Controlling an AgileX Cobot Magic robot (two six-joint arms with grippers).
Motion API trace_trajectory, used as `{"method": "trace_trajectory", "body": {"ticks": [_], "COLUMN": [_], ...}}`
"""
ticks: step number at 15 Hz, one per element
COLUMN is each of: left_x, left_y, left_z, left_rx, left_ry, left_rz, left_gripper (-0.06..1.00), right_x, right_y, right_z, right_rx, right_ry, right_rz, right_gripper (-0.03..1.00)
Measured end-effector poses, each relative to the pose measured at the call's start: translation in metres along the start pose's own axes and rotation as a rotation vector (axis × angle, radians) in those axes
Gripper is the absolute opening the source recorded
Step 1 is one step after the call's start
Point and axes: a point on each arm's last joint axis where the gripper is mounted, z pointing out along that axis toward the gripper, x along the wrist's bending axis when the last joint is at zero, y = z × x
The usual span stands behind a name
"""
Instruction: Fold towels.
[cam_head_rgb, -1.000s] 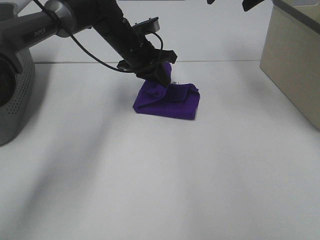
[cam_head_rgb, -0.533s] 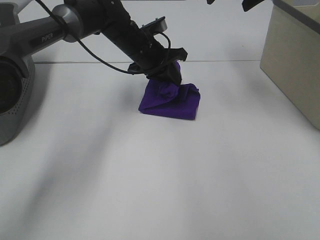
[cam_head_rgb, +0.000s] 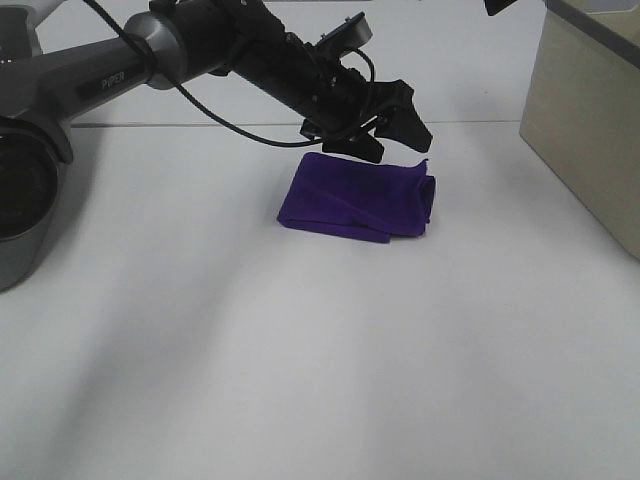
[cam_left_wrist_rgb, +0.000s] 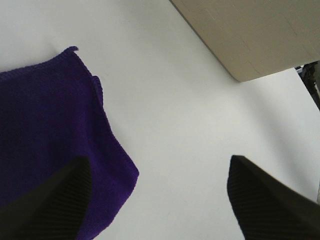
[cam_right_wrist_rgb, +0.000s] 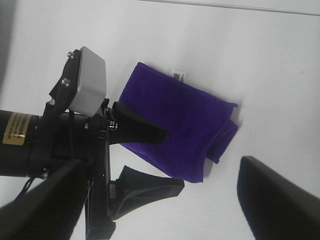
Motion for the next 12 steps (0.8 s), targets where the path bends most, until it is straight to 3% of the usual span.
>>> {"method": "trace_trajectory", "body": {"ticks": [3,4,8,9,10,11,12], "left_x": [0.008,0.013,0.032,0.033,0.031,0.031,0.033], "left_y": [0.007,0.011,0.028,0.03,0.036,0.042,0.043], "left_z": [-0.023,-0.04,-0.138,-0.15,-0.173,-0.213,-0.229], "left_rx": [0.026,0.046,0.085,0.081,0.048,-0.014,-0.031], "left_ry": [0.07,0.123,0.442,0.485,0.557,0.681,0.718], "left_rz": [0.068,0.081,-0.043,-0.052,-0.059,-0.091,-0.1], "left_gripper": [0.7,0.7,0.76,0.76,0.76,0.76,0.76], "right_x": [0.0,0.0,0.004,0.005,0.006,0.009,0.009], "right_y": [0.0,0.0,0.001,0.001,0.001,0.0,-0.003], "right_z": [0.0,0.0,-0.019,-0.022,-0.031,-0.051,-0.066], "right_rx": [0.0,0.0,-0.036,-0.044,-0.061,-0.1,-0.124], "right_ry": [0.0,0.0,0.002,0.001,-0.008,-0.03,-0.056], "right_rz": [-0.01,-0.025,-0.044,-0.044,-0.041,-0.031,-0.04], "right_gripper": [0.8,0.8,0.79,0.79,0.79,0.78,0.77]}}
